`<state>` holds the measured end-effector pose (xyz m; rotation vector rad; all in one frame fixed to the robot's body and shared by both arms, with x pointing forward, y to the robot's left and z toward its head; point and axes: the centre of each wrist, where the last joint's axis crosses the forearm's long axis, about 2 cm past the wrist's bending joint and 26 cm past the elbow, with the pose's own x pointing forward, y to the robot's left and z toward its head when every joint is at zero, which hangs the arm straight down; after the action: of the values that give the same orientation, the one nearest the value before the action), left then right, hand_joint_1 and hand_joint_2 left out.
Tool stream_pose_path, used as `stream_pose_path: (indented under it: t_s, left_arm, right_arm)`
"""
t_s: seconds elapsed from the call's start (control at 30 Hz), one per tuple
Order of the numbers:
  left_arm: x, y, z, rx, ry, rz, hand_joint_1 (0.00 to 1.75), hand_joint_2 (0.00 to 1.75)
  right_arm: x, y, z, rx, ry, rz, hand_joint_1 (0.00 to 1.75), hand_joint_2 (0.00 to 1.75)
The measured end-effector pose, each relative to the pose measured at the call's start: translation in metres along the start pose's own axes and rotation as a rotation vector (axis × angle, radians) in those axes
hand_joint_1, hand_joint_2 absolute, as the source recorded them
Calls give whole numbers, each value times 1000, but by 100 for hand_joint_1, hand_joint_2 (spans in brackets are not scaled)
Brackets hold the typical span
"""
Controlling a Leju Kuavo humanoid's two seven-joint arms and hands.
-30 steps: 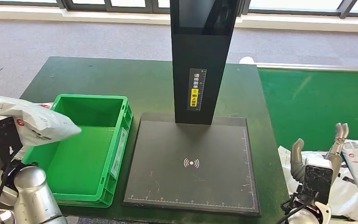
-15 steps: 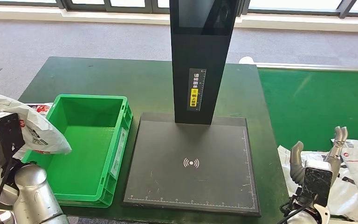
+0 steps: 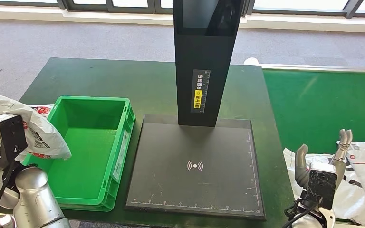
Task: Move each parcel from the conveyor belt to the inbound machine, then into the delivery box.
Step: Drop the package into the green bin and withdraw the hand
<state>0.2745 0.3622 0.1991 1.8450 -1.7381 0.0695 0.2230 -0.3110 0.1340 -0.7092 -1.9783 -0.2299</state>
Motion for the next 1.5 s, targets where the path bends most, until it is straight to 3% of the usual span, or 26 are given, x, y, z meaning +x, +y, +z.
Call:
stream_pose_path:
  t_s: [0.4, 0.6, 1.0, 1.5]
  left_arm:
    - [5, -2, -3, -15, -39, -27, 0, 0]
    - [17, -11, -2, -45, -61, -3, 0, 0]
    - [31, -25, 6, -102, 24, 64, 0, 0]
    - [38, -32, 13, -150, 50, 89, 0, 0]
  right_arm:
    - [-2, 0, 0, 3, 4, 2, 0, 175]
    - [-2, 1, -1, 11, 0, 2, 0, 175]
    - [-2, 2, -3, 34, -4, 16, 0, 175]
    - [-2, 3, -3, 50, 0, 23, 0, 175]
